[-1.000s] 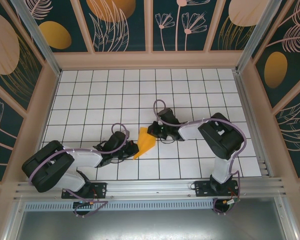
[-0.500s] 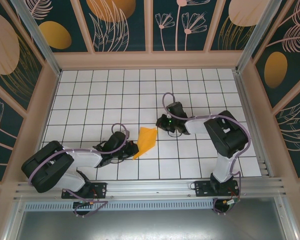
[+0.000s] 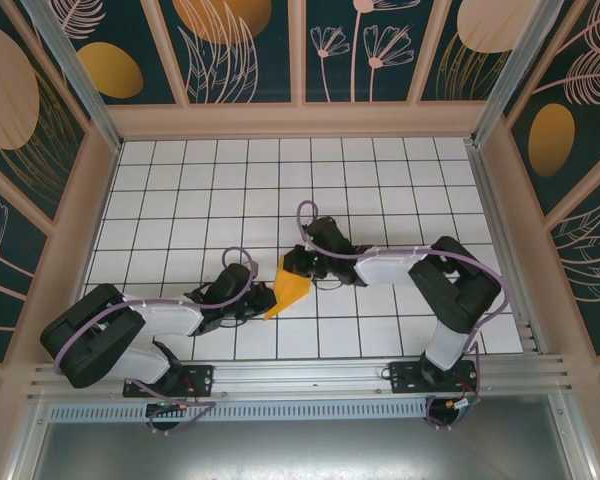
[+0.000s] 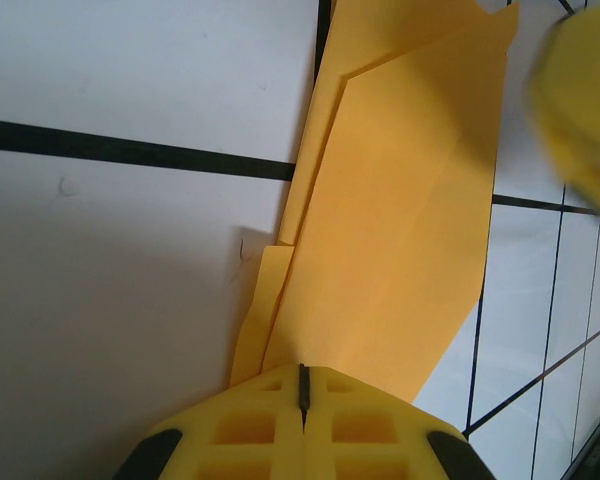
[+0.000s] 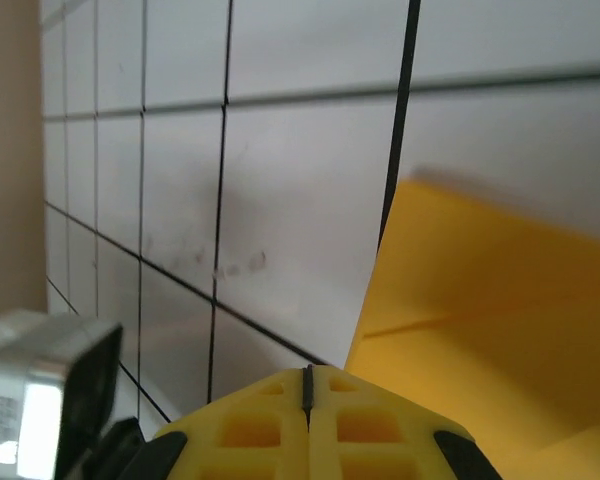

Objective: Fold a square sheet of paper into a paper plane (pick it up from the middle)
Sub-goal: Fourth fold the wing at the center of the table.

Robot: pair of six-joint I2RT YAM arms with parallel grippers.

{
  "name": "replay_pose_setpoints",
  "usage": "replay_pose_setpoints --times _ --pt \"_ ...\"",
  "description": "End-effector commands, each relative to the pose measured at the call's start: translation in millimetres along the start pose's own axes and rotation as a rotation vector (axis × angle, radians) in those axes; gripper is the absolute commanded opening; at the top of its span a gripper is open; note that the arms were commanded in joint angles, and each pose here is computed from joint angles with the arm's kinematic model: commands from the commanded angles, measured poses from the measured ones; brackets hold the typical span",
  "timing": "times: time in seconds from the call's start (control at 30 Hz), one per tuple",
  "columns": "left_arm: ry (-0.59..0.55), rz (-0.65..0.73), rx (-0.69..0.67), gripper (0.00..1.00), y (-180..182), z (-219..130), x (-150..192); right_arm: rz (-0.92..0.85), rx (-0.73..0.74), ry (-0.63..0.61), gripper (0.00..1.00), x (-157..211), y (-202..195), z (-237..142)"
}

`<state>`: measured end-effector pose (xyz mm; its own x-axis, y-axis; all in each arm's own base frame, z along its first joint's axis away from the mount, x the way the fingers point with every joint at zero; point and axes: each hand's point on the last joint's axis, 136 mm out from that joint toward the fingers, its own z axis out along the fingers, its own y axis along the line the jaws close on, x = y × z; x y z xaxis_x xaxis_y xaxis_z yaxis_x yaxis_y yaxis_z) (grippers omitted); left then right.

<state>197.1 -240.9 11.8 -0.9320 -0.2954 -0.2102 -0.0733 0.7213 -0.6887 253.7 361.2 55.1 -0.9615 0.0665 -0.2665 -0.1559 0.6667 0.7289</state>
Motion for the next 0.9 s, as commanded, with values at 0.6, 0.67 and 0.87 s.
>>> replay_pose_setpoints --times 0.6,0.67,0.87 --pt "0.108 -0.017 -0.296 0.00 82.3 -10.1 36.8 0.137 0.152 -0.042 0.02 2.5 -78.0 1.6" --pt "0.111 -0.017 -0.300 0.00 83.8 -10.5 37.7 0.143 0.143 -0.069 0.02 -9.3 -84.4 -4.0" --pt "0.111 -0.015 -0.297 0.00 82.9 -10.4 37.2 0.178 0.164 -0.130 0.03 -39.2 -114.5 -19.3"
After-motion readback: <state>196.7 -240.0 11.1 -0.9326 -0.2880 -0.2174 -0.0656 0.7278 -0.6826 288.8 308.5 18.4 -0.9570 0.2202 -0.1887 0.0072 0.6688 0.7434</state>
